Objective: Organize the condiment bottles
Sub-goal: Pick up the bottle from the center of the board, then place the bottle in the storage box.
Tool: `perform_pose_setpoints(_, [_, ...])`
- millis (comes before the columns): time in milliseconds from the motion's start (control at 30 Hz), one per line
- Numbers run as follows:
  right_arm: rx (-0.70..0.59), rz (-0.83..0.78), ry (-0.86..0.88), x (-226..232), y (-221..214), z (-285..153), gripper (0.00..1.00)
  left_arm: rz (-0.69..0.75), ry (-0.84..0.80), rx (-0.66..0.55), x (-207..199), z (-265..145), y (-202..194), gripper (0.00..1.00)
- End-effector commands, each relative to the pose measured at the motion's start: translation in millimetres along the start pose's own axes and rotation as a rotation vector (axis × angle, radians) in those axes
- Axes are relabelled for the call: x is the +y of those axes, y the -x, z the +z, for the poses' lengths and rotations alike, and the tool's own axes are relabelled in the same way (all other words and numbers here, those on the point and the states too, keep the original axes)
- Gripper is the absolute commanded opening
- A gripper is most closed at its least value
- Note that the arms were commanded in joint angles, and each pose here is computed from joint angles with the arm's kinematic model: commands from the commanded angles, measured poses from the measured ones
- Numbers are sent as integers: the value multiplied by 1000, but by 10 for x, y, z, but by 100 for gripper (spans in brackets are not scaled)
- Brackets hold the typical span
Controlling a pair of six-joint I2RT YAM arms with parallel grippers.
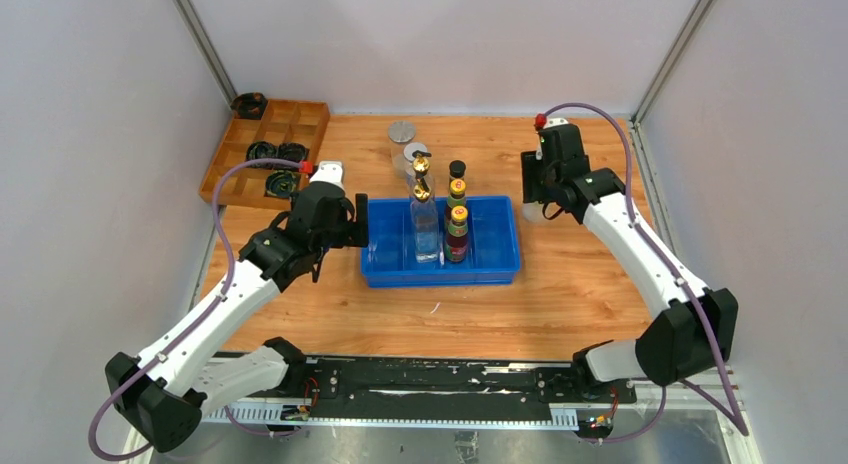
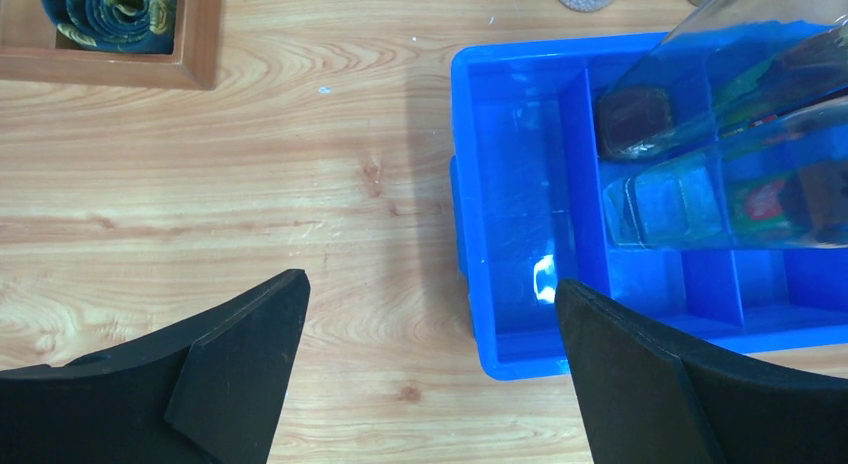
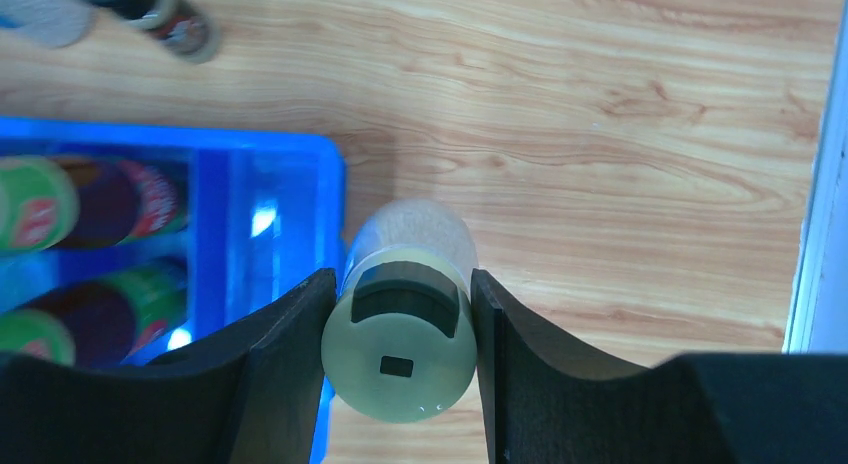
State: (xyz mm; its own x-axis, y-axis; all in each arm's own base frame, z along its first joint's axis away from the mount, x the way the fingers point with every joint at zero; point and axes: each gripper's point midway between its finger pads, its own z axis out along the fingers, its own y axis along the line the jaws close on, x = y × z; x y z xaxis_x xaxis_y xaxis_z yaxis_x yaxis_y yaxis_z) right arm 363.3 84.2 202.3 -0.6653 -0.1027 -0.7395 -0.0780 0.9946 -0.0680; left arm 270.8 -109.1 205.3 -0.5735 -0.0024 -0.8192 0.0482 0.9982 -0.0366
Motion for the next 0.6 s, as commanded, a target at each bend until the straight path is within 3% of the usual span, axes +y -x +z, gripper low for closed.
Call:
perform_pose_setpoints(0, [-35,-62,70,302,118,-363,33,-12,-3,22,27,-12,-96,100])
perform_pose_setpoints(200, [-94,-79,149,670,340,-579,33,-22,-10,26,35,-30,-144,100])
perform_pose_setpoints(567, [-36,-26,181,1002,219,-172,33,-25,-3,26,70,-59,-179,100])
